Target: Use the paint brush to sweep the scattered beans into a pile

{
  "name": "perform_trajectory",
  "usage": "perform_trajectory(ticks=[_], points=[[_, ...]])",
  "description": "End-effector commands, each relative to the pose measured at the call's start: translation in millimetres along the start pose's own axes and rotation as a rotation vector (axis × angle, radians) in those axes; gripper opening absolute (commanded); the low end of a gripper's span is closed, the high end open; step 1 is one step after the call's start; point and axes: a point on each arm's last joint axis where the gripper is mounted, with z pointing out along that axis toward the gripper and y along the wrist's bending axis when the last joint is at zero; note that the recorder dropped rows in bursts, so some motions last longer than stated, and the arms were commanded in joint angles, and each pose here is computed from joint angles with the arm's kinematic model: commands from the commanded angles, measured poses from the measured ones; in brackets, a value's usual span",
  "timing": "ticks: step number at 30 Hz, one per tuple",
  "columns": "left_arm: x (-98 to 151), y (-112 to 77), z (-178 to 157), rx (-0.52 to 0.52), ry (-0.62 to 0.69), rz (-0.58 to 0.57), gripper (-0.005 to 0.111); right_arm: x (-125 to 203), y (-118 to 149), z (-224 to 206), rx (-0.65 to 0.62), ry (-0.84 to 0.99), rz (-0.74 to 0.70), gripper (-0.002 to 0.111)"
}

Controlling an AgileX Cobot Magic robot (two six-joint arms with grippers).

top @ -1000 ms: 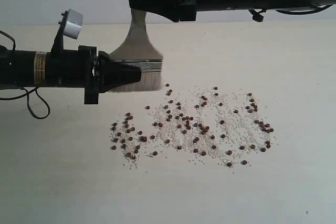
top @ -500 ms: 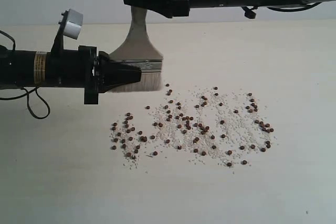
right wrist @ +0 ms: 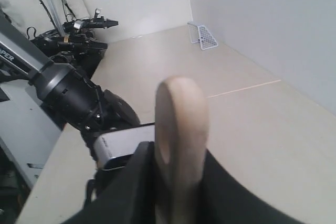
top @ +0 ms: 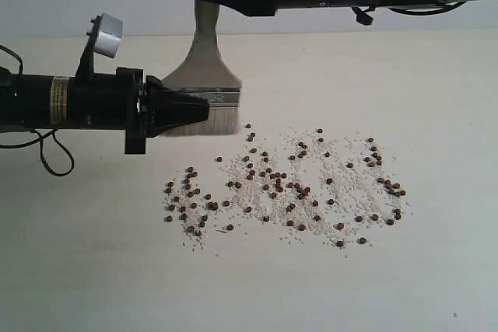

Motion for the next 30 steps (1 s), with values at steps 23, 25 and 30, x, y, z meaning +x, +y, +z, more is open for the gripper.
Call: perform_trajectory(ticks=[23,25,30], points=[[7.2,-1.3,-11.9,0.054,0.086,-0.312,0.075,-37.5,0.8,-49.1,0.208,0.117,0.130,0.000],[8.6,-2.5,-12.1,0.064,0.104,-0.322,0.070,-42.4,2.1,-57.8,0.239,0.136,0.153,0.000],[12.6,-10.0,-14.5,0.096,0.183,-0.444,0.002,-61.8,18.5,-77.5,0.433,0.227,0.211,0.000]])
